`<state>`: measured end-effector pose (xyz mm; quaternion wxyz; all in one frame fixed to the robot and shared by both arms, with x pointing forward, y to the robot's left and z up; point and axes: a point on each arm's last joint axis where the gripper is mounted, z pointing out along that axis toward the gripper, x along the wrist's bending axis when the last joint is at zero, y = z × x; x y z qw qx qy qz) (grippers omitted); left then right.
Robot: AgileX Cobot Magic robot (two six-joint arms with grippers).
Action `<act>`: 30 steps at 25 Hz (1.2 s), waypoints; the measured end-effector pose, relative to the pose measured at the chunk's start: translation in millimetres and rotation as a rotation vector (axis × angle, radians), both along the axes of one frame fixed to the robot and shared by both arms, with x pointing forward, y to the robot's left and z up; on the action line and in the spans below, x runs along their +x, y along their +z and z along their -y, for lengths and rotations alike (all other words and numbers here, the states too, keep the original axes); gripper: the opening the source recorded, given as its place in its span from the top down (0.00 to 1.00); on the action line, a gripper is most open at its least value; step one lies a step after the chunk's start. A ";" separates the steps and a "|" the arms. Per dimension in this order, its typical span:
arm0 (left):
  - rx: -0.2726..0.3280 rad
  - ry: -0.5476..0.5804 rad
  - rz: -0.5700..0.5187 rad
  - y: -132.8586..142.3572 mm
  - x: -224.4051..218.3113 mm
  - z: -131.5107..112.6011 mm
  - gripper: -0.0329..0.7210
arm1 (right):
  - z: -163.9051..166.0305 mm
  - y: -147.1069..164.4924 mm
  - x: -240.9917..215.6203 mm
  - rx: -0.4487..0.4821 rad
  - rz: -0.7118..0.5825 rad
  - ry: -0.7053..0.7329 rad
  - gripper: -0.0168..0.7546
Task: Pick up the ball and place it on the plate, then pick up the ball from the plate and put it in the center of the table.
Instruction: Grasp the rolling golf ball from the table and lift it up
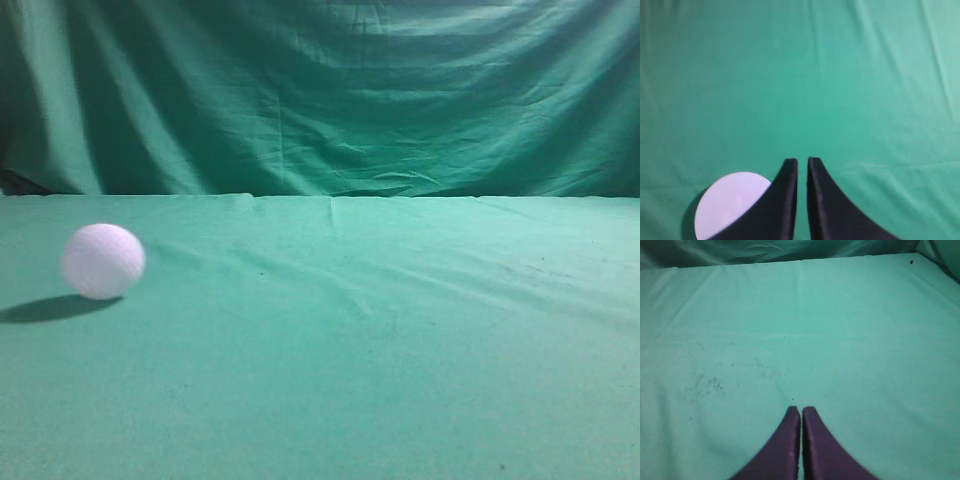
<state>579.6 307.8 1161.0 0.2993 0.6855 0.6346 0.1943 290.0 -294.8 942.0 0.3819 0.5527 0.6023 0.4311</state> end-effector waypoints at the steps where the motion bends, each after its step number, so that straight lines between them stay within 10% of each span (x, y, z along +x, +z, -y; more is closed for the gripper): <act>1: 0.003 -0.006 0.034 11.1 -8.7 1.0 0.89 | 0.0 0.0 0.0 0.000 0.000 0.000 0.98; 12: -0.012 -0.198 0.310 42.1 -114.2 23.6 0.89 | 0.6 1.1 0.5 -0.023 0.016 0.000 0.98; 22: 0.018 -0.311 0.422 -3.1 -177.5 47.3 0.89 | -5.7 49.4 2.6 0.106 0.542 0.057 0.98; 30: 0.088 -0.267 0.527 -31.8 -228.8 38.3 0.96 | -1.4 86.9 0.7 0.074 0.266 0.008 0.98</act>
